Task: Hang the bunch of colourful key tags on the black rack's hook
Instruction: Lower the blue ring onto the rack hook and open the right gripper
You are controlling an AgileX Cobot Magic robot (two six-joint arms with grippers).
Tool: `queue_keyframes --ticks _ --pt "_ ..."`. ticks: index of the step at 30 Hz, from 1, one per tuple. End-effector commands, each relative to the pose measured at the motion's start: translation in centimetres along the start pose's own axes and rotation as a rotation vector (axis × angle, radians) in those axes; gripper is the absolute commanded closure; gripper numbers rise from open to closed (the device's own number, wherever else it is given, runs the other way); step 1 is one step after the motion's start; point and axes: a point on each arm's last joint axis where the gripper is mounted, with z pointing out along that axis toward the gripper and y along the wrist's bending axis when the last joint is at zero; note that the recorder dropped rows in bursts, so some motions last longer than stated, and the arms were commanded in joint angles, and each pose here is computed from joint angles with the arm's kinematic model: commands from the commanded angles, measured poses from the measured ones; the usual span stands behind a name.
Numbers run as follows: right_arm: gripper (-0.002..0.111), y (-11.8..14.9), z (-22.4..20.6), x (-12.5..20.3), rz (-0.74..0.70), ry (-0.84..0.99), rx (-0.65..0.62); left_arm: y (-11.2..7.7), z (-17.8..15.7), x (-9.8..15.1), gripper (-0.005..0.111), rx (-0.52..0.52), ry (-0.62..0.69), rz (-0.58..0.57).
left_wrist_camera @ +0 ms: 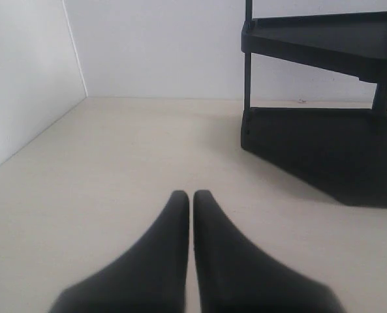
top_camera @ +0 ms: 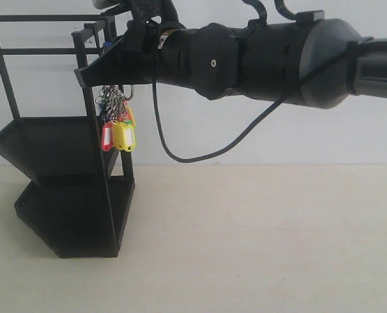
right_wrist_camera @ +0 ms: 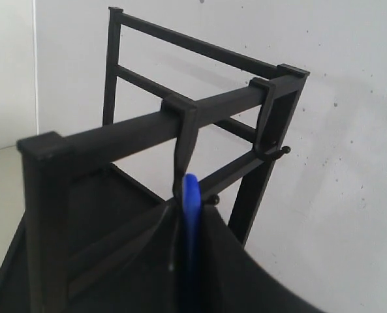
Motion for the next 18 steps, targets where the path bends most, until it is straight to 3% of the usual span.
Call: queue_keyframes --ticks 1,6,8,18 --pt "0.094 0.0 0.3 -0.4 -0.008 -0.047 0.014 0.0 0.0 -0.1 0.102 0.001 0.000 -0.005" --pt "0.067 0.0 0.5 -0.1 -0.010 -0.051 0.018 0.0 0.0 -0.1 0.102 0.001 0.000 -0.005" --pt "0.061 -0.1 0.4 -0.3 -0.010 -0.064 0.022 0.0 0.0 -0.1 0.102 0.001 0.000 -0.005" --pt "0.061 -0.6 -2.0 -3.3 -0.007 -0.081 0.015 0.0 0.0 -0.1 0.102 0.001 0.000 -0.005"
